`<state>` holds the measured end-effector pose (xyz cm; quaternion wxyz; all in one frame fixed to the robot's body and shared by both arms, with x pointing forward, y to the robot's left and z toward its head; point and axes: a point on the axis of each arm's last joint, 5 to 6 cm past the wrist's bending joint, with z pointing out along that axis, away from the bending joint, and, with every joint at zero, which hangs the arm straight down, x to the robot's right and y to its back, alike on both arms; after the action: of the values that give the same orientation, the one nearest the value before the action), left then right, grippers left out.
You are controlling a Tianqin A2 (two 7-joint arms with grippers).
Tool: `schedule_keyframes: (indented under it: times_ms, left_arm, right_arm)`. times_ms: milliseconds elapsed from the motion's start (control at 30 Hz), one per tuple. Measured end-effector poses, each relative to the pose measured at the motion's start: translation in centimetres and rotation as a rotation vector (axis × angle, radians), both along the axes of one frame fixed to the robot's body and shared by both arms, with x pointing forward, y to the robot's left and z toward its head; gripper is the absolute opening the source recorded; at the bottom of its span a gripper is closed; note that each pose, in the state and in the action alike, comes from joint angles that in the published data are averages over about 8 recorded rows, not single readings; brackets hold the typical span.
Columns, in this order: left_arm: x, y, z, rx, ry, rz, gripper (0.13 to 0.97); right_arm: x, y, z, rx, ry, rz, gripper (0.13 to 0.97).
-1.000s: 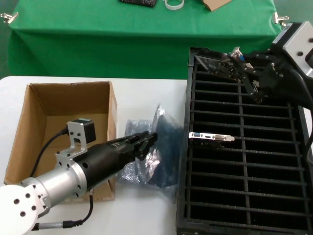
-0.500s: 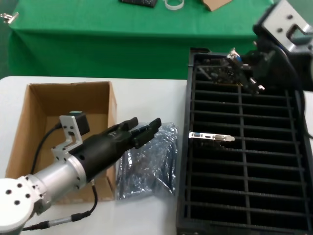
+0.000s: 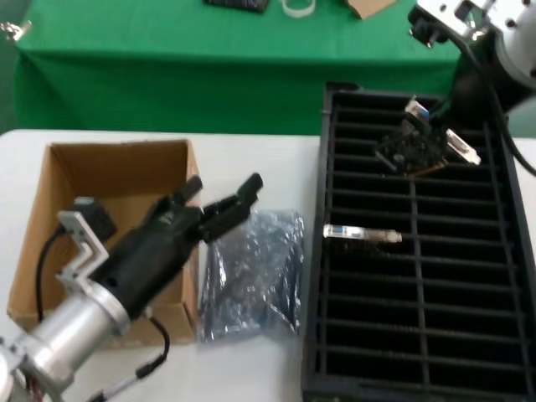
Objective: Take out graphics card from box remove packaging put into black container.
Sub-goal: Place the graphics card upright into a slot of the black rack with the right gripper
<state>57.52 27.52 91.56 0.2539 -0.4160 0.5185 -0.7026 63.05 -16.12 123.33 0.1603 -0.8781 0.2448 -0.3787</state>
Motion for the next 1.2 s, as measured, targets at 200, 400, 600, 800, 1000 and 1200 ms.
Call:
schedule_keyframes:
  times_ms: [200,400,600,800,1000,1200]
  left_arm:
    - [-1.11,0.16,-0.80,-0.058,-0.052,0.011,0.791]
    - [-1.22,0.37,-1.63,-0.078,-0.075,0.018,0.879]
    - [-0.63,0.70,-2.34,-0.068,-0.086,0.035,0.935]
    - [-0.08,1.15,-2.74,-0.055,-0.095,0.049,0.958]
    - [0.23,1.49,-2.92,-0.049,-0.103,0.055,0.966]
    - [0.41,1.79,-3.04,-0.044,-0.110,0.061,0.966]
  right_arm:
    - [4.0,-0.3,0.4,-0.015,0.051,0.012,0.186]
    - [7.9,-1.5,-0.7,0.002,0.085,0.053,0.186]
    - [11.0,-2.7,-2.1,0.013,0.109,0.079,0.186]
    - [12.7,-2.8,-2.8,0.002,0.130,0.102,0.186]
    - [13.0,-2.7,-3.2,-0.011,0.140,0.117,0.186]
    - [12.9,-2.7,-2.9,-0.033,0.157,0.127,0.186]
